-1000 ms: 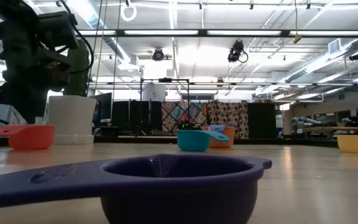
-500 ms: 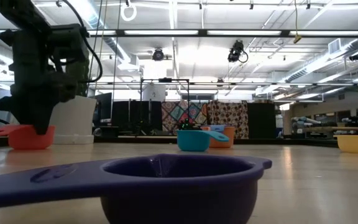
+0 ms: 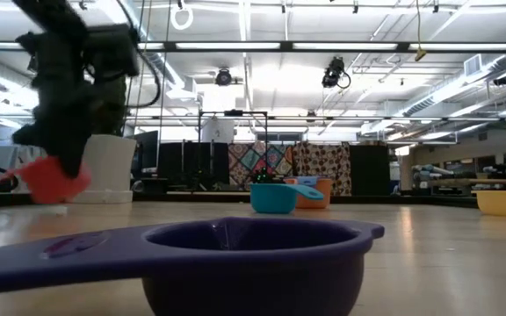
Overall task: Nest measuring cups in basket
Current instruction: Stack the red measuring cup on top of the blue measuring cup
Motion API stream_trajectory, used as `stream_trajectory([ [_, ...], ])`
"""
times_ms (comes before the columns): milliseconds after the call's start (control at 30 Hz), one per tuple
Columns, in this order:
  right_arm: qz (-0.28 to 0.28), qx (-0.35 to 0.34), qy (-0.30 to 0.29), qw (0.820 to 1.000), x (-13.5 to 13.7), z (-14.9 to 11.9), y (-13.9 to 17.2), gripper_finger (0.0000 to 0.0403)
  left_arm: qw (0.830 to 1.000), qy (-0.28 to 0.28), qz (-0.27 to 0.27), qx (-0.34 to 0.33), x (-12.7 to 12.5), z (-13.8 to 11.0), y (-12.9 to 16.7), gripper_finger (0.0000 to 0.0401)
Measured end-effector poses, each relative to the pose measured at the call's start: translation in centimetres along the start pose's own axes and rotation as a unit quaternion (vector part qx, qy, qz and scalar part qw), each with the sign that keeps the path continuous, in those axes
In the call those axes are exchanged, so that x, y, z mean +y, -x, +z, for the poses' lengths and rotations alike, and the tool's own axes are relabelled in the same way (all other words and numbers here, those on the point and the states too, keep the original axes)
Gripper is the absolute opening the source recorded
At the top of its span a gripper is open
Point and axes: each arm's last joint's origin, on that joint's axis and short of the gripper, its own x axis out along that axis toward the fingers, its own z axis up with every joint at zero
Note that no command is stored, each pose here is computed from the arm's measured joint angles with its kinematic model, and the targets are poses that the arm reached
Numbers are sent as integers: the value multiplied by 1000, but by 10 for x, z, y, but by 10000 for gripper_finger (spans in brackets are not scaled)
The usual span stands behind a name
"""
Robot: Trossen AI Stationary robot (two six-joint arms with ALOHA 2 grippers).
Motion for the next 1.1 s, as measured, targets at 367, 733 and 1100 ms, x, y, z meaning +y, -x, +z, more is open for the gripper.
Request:
stream_trajectory([
  [367,-9,-23,14,1000,12,1,33,36,995,-74,-33,-54,-48,28,69,16],
  [733,-70,-4,12,997,21,-8,65,6,981,-183,-1,-71,-117,89,103,16],
  [1100,-137,51,-9,989,21,-20,73,6,962,-250,-13,-107,-182,161,101,16],
])
